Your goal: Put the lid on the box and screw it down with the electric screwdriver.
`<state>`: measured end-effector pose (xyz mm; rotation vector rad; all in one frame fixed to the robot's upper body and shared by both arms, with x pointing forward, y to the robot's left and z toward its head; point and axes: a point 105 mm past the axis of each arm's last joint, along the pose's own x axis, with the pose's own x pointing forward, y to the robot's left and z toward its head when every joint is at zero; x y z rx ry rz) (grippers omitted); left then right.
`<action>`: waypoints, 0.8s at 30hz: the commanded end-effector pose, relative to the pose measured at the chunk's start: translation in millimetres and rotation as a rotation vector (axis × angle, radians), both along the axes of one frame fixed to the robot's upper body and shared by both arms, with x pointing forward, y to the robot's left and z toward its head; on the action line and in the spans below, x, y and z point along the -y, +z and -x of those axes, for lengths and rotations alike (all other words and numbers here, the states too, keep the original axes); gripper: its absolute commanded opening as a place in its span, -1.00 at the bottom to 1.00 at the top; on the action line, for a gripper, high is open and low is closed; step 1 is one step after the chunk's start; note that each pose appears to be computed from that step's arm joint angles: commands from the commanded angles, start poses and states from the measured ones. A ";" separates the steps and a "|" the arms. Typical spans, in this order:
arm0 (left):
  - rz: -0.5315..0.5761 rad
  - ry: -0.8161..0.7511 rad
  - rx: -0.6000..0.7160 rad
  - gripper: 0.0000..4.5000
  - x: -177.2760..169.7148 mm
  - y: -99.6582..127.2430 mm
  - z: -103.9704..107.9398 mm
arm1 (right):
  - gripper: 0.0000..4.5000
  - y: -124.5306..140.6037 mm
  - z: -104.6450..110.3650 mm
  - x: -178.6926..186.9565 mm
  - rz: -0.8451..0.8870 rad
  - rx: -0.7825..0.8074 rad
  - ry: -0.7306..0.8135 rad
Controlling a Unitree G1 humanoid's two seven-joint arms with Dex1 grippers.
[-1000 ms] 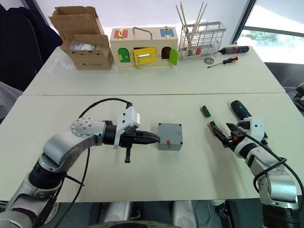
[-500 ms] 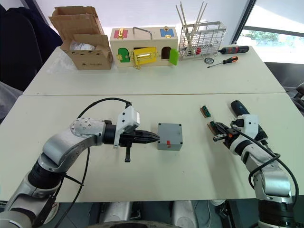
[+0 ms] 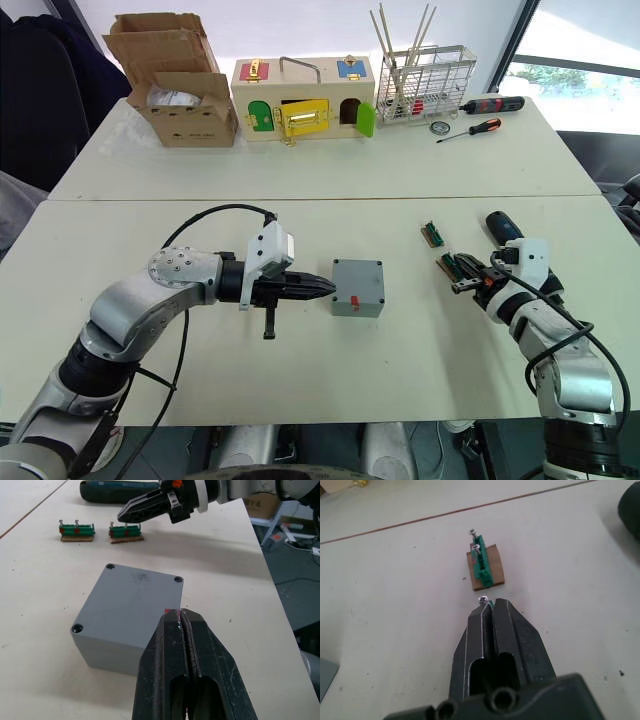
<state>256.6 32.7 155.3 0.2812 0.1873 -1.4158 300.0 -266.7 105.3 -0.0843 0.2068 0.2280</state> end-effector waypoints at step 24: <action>-0.050 0.115 0.037 -1.00 -35.7 4.2 -24.7 | -0.98 49.4 15.5 -108.8 -0.067 0.081 0.496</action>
